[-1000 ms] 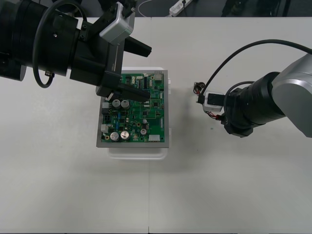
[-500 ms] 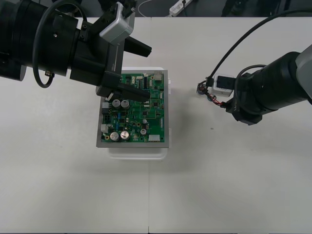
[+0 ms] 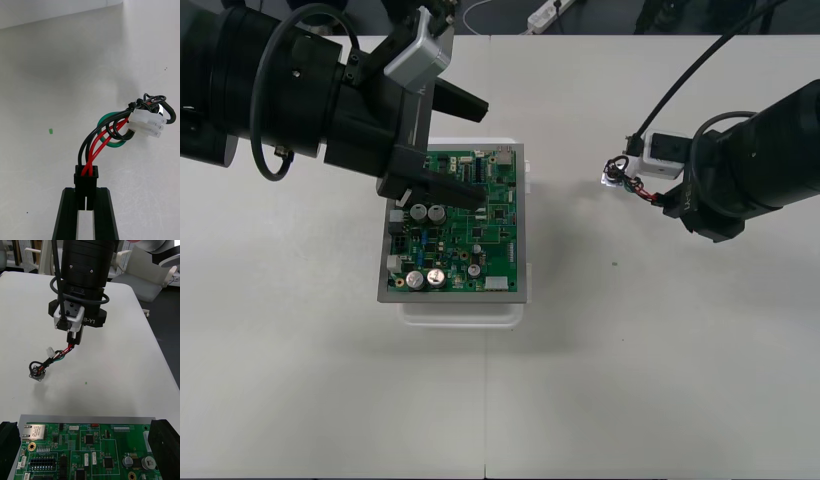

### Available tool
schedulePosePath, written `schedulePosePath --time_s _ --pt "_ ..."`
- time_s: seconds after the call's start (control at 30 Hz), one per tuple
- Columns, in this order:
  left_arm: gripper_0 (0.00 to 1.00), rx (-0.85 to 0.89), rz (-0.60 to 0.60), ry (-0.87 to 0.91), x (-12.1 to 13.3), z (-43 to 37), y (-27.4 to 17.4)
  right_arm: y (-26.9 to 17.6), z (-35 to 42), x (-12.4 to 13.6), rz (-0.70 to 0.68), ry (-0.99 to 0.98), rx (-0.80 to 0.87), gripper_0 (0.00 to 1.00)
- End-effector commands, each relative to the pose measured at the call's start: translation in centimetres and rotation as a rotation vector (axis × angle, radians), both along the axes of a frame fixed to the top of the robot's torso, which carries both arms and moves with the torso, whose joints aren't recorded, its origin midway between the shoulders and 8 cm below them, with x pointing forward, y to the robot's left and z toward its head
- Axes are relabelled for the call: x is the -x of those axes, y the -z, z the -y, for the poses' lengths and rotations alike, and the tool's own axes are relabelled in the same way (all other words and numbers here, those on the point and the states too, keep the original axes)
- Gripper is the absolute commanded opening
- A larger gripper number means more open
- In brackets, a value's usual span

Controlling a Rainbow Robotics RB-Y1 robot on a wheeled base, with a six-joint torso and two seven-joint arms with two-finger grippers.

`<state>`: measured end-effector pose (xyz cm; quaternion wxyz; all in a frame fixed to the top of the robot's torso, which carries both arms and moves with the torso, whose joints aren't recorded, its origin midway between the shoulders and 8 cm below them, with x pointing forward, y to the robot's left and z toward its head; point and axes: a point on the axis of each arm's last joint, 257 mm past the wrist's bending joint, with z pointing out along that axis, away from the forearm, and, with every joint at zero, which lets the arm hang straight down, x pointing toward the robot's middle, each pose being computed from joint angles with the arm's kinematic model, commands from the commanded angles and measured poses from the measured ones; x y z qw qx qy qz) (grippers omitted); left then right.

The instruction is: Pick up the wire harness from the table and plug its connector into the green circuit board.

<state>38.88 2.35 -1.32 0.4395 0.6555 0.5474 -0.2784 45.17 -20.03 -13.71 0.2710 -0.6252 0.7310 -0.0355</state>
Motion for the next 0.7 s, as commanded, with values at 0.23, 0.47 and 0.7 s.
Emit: schedulePosePath --time_s 0.23,0.47,0.7 --pt "1.0 -0.008 -0.062 0.107 1.4 -1.5 -2.2 -3.8 -1.8 1.1 0.016 -0.075 -0.068 0.0" --pt "1.0 0.015 -0.081 0.176 2.3 -2.9 -3.0 -3.6 -3.9 3.7 -0.076 -0.126 -0.15 0.0" --pt "1.0 0.079 -0.039 0.232 2.0 -3.3 -3.7 -3.6 -4.7 5.2 -0.183 -0.133 -0.238 0.0"
